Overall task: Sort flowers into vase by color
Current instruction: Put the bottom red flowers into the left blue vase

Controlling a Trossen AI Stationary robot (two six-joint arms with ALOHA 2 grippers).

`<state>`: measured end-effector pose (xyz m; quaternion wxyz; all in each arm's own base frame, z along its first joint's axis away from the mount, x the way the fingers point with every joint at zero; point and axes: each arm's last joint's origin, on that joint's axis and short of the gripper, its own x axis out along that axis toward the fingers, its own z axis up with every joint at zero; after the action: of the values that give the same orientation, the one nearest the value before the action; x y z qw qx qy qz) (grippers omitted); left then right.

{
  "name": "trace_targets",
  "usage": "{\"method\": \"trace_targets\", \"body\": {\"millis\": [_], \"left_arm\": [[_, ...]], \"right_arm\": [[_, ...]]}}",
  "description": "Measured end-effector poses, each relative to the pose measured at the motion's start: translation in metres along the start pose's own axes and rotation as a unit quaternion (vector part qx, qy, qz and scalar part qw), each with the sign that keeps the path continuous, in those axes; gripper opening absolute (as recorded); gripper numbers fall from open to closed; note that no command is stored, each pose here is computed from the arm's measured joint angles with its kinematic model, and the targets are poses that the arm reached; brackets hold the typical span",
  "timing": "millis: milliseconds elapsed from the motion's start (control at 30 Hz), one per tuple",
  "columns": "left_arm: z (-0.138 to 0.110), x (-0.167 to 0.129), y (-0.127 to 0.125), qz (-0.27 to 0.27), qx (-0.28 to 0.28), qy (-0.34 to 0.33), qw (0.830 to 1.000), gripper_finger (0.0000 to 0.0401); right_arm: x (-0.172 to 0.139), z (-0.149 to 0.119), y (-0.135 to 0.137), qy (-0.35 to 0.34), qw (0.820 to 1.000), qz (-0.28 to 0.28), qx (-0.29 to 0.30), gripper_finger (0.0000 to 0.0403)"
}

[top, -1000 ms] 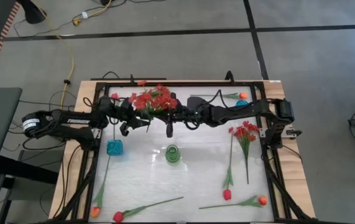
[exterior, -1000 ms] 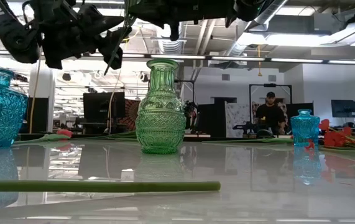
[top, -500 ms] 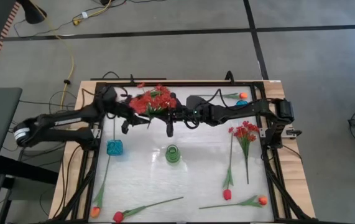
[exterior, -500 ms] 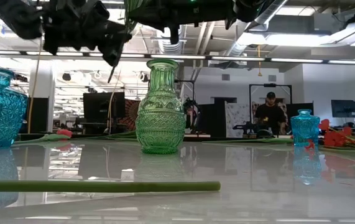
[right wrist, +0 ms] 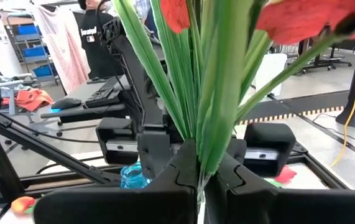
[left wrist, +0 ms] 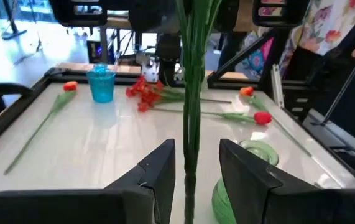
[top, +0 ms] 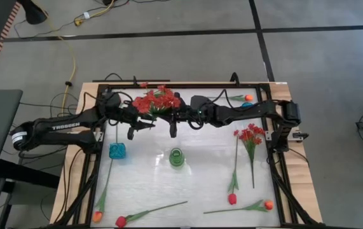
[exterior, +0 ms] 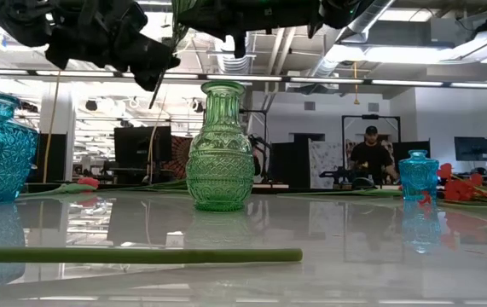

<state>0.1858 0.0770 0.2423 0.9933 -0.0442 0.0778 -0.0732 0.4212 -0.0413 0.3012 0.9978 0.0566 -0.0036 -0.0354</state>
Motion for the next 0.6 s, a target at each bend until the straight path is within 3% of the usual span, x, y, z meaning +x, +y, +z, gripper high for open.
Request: {"method": "trace_targets", "body": {"millis": [467, 600], "left_arm": [[0.0064, -0.0033, -0.0019, 0.009, 0.010, -0.023, 1.000, 0.0112], [0.0061, -0.0033, -0.0016, 0.014, 0.009, -0.022, 1.000, 0.0091]], "right_arm": [[0.0001, -0.0028, 0.0000, 0.018, 1.000, -0.002, 0.002, 0.0033], [0.0001, -0.0030, 0.0000, 0.019, 1.000, -0.002, 0.002, 0.0033]]}}
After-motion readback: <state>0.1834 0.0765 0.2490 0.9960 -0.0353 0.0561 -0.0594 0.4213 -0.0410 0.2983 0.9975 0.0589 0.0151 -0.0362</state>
